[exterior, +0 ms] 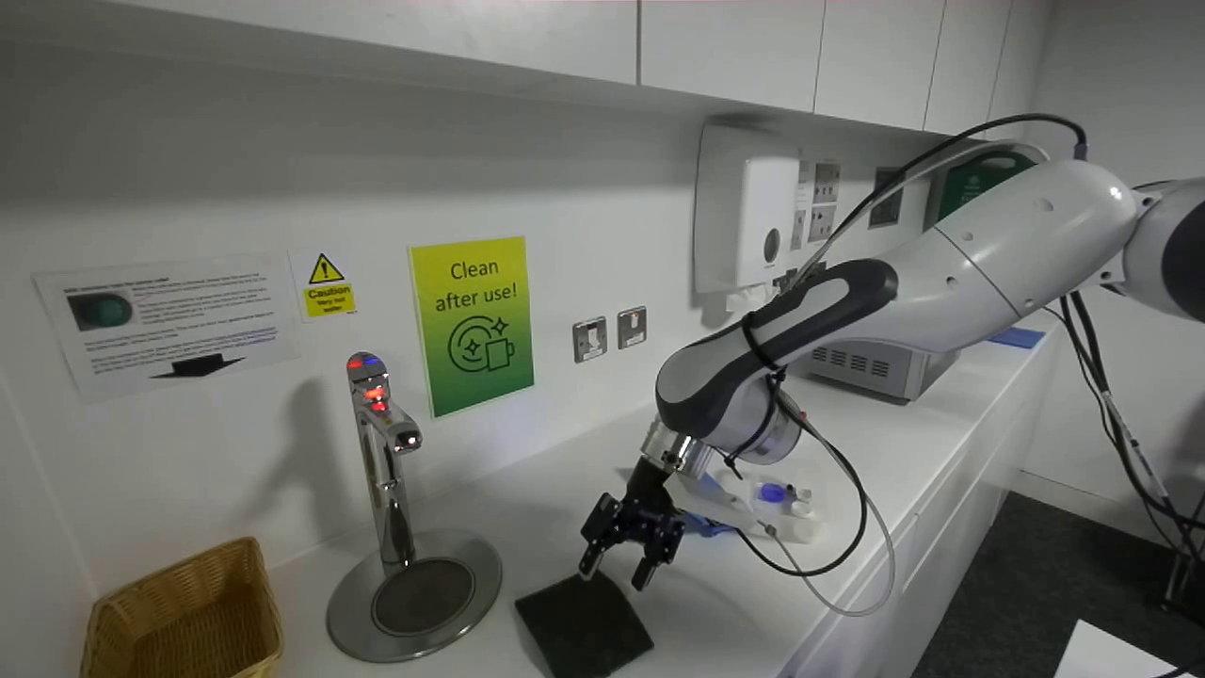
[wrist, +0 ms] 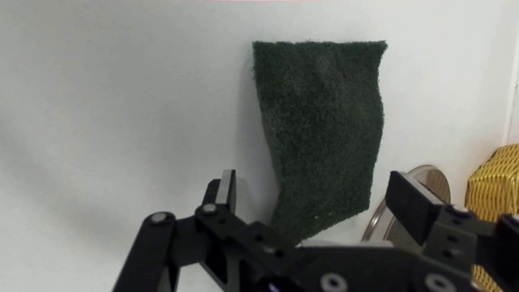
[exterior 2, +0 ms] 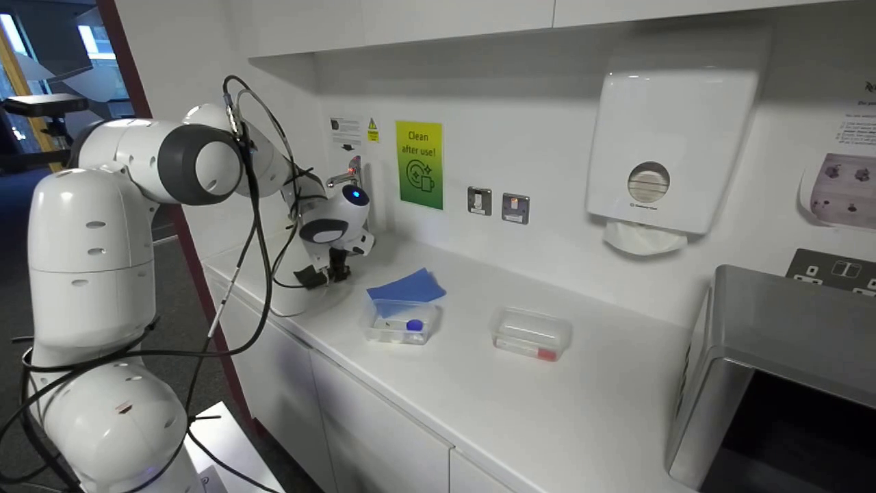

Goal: Put the grey towel in the clear container on the left.

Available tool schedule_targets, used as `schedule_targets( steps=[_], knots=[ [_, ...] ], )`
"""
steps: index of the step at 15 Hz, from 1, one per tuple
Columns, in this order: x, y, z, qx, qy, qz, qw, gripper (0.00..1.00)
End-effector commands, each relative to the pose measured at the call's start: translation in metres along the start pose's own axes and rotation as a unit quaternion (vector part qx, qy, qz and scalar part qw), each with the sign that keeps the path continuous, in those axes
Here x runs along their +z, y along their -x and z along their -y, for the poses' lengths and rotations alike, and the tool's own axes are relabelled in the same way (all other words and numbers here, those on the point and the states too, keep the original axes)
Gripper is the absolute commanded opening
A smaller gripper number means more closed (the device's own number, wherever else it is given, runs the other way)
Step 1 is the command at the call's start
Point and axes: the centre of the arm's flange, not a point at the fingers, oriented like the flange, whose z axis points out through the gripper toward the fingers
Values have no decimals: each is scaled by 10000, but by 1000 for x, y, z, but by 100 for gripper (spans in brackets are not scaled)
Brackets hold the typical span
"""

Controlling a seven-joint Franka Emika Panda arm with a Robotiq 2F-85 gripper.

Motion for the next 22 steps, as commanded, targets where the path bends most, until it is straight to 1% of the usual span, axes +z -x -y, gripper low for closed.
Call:
schedule_targets(
  steps=[1,5,10,11,12,14,15,19,22],
  knots=[
    [0,-10,3,-236,-131,64,9996,100],
    [6,-11,7,-359,-173,100,9992,100],
    [15,-8,20,-568,-289,169,9978,100],
    [16,-8,23,-606,-303,183,9975,95],
    [18,-7,25,-652,-309,207,9972,74],
    [21,-7,28,-695,-343,230,9967,69],
    [22,-7,29,-707,-350,238,9966,63],
    [18,-10,30,-679,-418,209,9966,30],
    [15,-11,30,-644,-472,174,9967,8]
  ],
)
